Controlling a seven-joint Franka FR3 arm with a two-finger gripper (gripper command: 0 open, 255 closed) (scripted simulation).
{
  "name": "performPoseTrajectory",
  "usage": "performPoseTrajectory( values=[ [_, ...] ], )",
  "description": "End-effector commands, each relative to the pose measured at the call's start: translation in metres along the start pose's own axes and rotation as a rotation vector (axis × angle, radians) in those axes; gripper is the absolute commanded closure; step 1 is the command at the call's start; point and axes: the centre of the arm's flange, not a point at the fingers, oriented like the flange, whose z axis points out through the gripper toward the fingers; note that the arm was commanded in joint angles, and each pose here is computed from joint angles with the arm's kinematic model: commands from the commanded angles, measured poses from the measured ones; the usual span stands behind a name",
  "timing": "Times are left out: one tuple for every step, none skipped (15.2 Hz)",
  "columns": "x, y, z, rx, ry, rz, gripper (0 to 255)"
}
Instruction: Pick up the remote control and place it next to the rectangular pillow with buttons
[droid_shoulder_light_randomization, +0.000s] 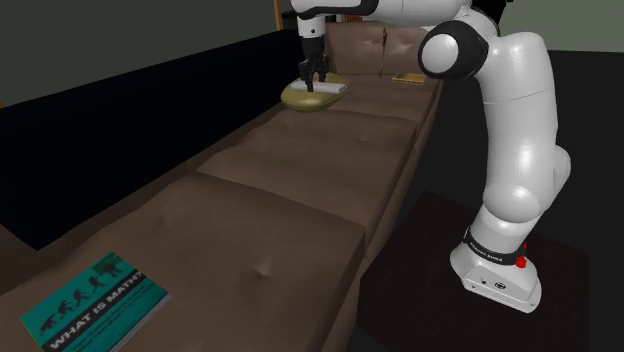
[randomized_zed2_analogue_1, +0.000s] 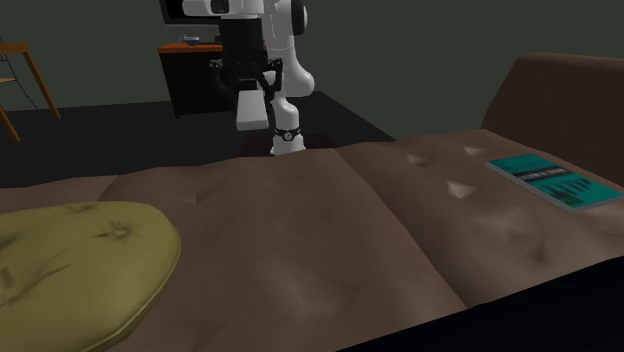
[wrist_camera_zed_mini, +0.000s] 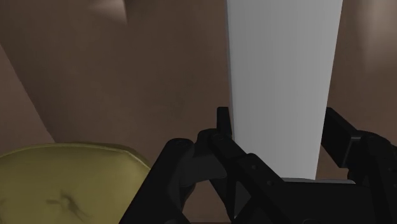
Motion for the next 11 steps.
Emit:
performPoseTrajectory(
  values=[
    [0.000, 0.026, -0.002, 0.000, 0.000, -0.002, 255],
    [0.001, 0.039, -0.002, 0.000, 0.000, -0.002, 255],
    [0.001, 0.052, -0.002, 0.000, 0.000, -0.002, 255],
    [0.002, 0.065, -0.003, 0.000, 0.000, -0.002, 255],
    [0.002, 0.079, -0.003, 0.000, 0.000, -0.002, 255],
    [0.003, 0.092, -0.003, 0.000, 0.000, -0.002, 255],
    [0.003, 0.105, -0.003, 0.000, 0.000, -0.002, 255],
    [0.004, 0.118, -0.004, 0.000, 0.000, -0.002, 255],
    [0.004, 0.130, -0.004, 0.000, 0.000, -0.002, 255],
    [0.005, 0.131, 0.001, 0.000, 0.000, -0.002, 255],
    [0.005, 0.131, 0.007, 0.000, 0.000, -0.002, 255]
  ],
)
